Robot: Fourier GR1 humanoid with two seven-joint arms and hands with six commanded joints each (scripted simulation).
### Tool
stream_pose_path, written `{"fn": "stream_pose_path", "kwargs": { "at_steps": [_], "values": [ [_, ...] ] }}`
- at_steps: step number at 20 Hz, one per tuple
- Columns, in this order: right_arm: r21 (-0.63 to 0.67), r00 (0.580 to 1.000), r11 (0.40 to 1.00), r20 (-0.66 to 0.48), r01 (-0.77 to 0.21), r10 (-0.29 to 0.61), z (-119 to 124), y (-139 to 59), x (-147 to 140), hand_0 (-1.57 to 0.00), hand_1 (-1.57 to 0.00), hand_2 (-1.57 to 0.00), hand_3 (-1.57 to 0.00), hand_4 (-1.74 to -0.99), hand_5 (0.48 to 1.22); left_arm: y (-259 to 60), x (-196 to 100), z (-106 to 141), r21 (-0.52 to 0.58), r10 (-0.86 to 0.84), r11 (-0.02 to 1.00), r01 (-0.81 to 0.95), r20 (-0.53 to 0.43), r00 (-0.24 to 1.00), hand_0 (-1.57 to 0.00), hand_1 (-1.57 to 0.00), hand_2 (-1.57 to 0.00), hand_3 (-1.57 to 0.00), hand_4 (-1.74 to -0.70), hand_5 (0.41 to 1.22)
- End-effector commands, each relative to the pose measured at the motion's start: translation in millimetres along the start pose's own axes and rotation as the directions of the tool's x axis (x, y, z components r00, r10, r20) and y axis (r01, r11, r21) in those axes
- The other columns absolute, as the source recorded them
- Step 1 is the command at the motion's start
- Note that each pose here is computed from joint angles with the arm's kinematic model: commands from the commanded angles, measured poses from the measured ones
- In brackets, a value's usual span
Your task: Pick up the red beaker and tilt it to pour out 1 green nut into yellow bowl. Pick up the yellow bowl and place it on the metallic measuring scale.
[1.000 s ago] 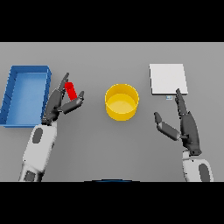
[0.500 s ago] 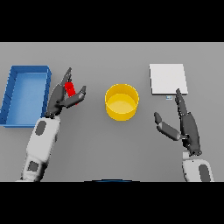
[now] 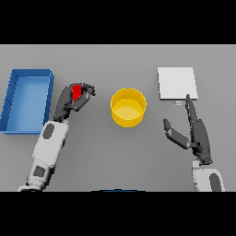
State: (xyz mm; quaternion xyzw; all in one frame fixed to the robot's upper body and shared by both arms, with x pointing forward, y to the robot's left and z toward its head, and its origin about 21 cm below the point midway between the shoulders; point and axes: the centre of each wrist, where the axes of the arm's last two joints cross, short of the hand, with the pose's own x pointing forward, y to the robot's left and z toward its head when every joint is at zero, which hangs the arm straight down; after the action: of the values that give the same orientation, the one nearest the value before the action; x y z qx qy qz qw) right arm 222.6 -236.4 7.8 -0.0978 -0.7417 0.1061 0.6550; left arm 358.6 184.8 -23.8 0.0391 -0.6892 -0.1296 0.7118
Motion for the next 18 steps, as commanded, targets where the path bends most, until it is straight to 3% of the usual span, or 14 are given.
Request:
{"fn": "stream_pose_path", "kwargs": {
  "at_steps": [1, 2, 5, 10, 14, 18],
  "values": [
    [0.0, 1.0, 1.0, -0.015, 0.003, -0.003, -1.5, -0.1, -2.5, 0.0, 0.0, 0.0, 0.0, -1.259, 0.646, -0.3, -0.9, 1.1, 0.006, 0.01, 1.0, -0.01, -0.005, 1.0, -1.33, -1.34, -1.35, -1.27, -1.52, 1.148],
    [0.001, 1.0, 1.0, -0.006, 0.005, -0.005, -1.2, -0.7, -2.3, 0.0, 0.0, 0.0, 0.0, -1.257, 0.645, 1.5, -1.4, 0.6, 0.006, 0.006, 1.0, -0.006, -0.006, 1.0, -1.38, -1.39, -1.4, -1.33, -1.51, 1.162],
    [0.002, 1.0, 1.0, 0.018, 0.019, -0.019, 2.3, 3.2, 0.8, 0.0, 0.0, 0.0, 0.0, -1.26, 0.643, -2.1, 2.4, 1.1, 0.038, 0.049, 0.998, -0.05, 0.028, 0.998, -1.47, -1.48, -1.48, -1.45, -1.62, 1.14],
    [-0.002, 1.0, 1.0, 0.018, -0.018, 0.018, 4.9, -0.1, 1.0, 0.0, 0.0, 0.0, 0.0, -1.259, 0.649, 4.5, 25.2, -2.0, 0.079, 0.062, 0.994, -0.07, 0.103, 0.993, -1.54, -1.54, -1.54, -1.53, -1.7, 1.114],
    [0.004, 1.0, 1.0, 0.015, -0.023, 0.023, 1.9, 1.9, 2.4, 0.0, 0.0, 0.0, 0.0, -1.261, 0.661, 6.9, 56.6, -4.3, 0.028, -0.084, 0.996, 0.08, 0.163, 0.983, -1.56, -1.56, -1.56, -1.55, -1.72, 1.117],
    [0.002, 0.999, 0.999, 0.018, -0.04, 0.04, 1.5, 0.8, 5.0, 0.0, 0.0, 0.0, 0.0, -1.256, 0.674, -2.7, 76.3, -7.8, -0.056, -0.295, 0.951, 0.304, 0.13, 0.947, -1.56, -1.56, -1.56, -1.56, -1.73, 1.122]
  ]
}}
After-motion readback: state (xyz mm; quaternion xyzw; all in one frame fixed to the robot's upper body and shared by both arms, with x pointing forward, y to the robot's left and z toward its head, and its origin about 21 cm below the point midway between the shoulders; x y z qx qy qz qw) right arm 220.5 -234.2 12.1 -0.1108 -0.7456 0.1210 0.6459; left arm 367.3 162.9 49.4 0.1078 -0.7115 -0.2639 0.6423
